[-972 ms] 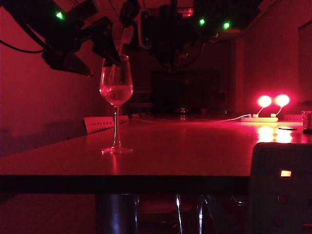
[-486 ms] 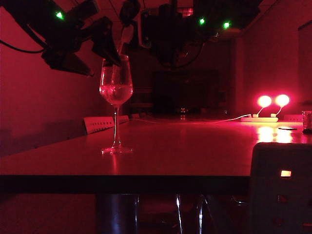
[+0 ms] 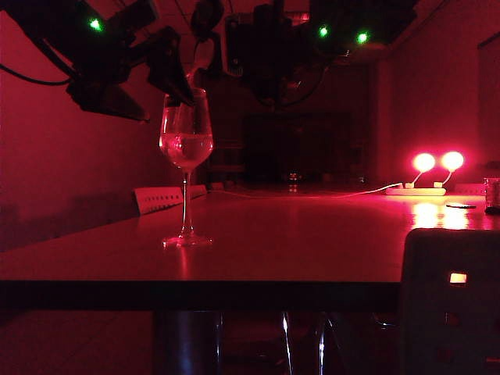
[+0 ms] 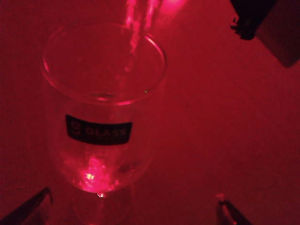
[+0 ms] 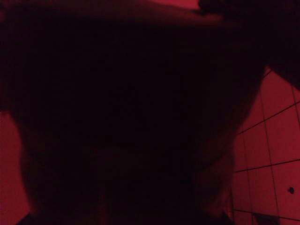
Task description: Pick up the black thermos cup, pour some water from it into the stemmed glass, and then put the thermos cup back on the table.
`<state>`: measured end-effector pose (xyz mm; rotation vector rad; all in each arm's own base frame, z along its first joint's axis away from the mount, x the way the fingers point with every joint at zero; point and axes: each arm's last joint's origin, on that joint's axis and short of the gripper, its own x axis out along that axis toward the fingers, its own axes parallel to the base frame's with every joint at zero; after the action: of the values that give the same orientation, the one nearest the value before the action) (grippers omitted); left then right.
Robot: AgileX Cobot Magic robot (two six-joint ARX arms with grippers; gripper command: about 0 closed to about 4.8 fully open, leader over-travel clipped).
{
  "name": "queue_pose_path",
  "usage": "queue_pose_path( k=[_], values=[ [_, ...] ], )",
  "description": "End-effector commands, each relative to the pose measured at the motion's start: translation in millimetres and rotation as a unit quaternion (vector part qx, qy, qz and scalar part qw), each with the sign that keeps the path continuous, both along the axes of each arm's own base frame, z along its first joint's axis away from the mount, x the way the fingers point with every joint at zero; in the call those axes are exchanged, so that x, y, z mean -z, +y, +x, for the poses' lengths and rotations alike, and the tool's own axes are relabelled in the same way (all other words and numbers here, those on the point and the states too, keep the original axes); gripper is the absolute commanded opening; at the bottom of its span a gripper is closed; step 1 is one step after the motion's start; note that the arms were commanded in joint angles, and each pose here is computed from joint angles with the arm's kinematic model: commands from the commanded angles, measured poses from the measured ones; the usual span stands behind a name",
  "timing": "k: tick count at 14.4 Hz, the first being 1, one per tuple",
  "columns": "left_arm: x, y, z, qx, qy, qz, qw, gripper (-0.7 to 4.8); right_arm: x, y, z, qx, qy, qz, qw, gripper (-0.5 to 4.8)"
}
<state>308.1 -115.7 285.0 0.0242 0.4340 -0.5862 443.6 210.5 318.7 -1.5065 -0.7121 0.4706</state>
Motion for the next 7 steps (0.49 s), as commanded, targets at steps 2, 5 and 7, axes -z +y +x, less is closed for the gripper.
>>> queue_pose_path(
  k=[2,5,7],
  values=[
    [-4.9,-0.2,-0.3,0.000,-0.012,-0.004,1.000,4.79,-23.0,-2.2,-6.2,0.000,-0.056,0.020,0.998,1.57],
    [-4.9,-0.2,-0.3,0.000,-0.012,-0.004,1.000,4.79,-22.7,-2.1,-6.1,0.002,-0.061,0.011,0.998,1.57],
    [-4.9,-0.2,-0.3,0.000,-0.012,-0.004,1.000,4.79,-22.4,-2.1,-6.1,0.002,-0.060,0.011,0.998,1.57]
  ],
)
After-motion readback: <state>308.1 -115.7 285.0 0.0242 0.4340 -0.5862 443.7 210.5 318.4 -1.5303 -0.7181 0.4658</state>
